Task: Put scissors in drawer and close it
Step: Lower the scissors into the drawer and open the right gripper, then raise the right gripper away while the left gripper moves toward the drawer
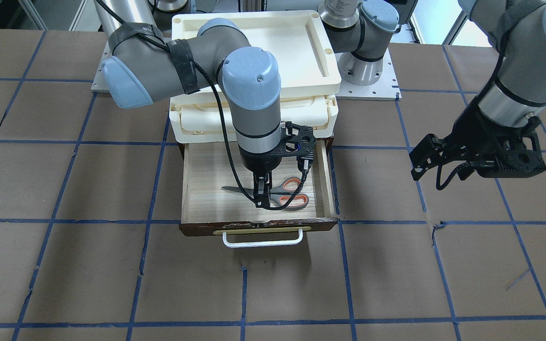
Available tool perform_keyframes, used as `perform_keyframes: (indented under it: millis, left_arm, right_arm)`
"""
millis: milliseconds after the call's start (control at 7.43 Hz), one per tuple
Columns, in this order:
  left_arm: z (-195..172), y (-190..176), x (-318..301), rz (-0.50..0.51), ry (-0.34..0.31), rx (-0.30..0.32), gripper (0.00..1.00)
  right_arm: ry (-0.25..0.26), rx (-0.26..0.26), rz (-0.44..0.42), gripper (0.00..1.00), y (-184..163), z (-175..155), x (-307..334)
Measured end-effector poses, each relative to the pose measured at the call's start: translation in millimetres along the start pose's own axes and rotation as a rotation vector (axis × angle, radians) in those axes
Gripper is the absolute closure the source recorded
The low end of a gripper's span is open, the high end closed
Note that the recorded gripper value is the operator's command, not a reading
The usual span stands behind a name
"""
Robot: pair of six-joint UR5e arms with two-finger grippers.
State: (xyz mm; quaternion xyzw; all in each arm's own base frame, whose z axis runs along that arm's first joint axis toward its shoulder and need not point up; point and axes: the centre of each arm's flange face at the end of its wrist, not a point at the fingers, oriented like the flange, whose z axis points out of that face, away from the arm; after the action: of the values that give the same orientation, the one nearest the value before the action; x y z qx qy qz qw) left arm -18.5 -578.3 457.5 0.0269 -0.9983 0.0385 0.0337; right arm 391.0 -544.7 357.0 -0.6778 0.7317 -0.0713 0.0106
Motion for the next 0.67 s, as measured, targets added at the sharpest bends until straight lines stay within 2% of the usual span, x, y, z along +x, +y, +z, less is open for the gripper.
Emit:
perform_keyframes:
  millis: [135,404,673]
  left_arm:
    - [-2,-13,0,0.006,0.013,0.004,0.0]
    - [12,-32,4,0.018,0.058,0.017,0.0]
    - [53,-57,13,0.041,0.083,0.022,0.0]
  right_arm:
    - [0.021,0.006,0.052,0.01,11,-19,18]
    - [0.036,-0.004,0.207,0.01,68,-54,53]
    - [0.021,-0.04,0.389,0.01,137,-84,68]
